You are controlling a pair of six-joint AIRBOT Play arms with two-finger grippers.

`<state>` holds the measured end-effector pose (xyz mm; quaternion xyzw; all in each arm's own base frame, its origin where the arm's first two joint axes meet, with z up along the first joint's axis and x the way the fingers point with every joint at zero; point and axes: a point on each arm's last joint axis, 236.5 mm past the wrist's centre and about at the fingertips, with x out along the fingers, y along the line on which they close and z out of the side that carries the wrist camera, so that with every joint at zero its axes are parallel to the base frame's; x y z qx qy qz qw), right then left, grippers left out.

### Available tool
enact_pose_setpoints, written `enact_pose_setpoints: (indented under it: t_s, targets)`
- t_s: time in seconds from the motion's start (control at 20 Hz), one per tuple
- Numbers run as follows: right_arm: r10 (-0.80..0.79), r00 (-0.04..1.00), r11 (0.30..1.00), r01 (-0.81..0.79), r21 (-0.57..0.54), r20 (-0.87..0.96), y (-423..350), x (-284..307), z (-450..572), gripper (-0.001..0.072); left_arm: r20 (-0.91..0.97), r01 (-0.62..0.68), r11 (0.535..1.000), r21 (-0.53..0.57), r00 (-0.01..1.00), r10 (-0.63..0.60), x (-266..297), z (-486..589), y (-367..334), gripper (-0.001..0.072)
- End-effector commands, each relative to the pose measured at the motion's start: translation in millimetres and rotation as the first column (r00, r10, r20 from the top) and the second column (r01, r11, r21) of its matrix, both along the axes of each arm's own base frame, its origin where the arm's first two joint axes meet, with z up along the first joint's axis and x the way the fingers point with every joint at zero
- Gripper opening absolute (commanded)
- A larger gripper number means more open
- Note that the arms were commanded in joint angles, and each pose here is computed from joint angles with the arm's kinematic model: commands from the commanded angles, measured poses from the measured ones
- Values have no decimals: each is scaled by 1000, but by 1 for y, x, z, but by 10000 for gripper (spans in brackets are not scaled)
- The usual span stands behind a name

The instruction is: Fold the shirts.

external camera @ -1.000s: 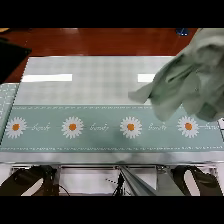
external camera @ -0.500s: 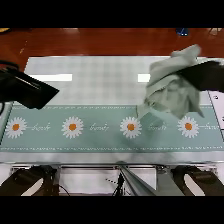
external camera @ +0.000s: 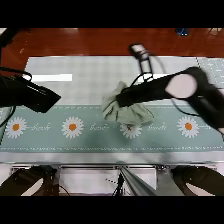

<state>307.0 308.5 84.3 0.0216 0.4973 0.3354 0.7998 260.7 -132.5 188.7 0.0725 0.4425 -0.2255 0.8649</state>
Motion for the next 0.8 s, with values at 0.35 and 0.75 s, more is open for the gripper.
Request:
enact_pose_setpoints:
  t_s: [0.35,0.75]
  targets:
    - [-32,998,999,30,-31,-60,-14,27,-38,536,-251,-22,999,31,967,29,-22,-126,-3,711]
    - [-399,909,869,416,-269,116,-264,60,23,535,-455,-138,980,-142,888,59,-43,-200,-14,711]
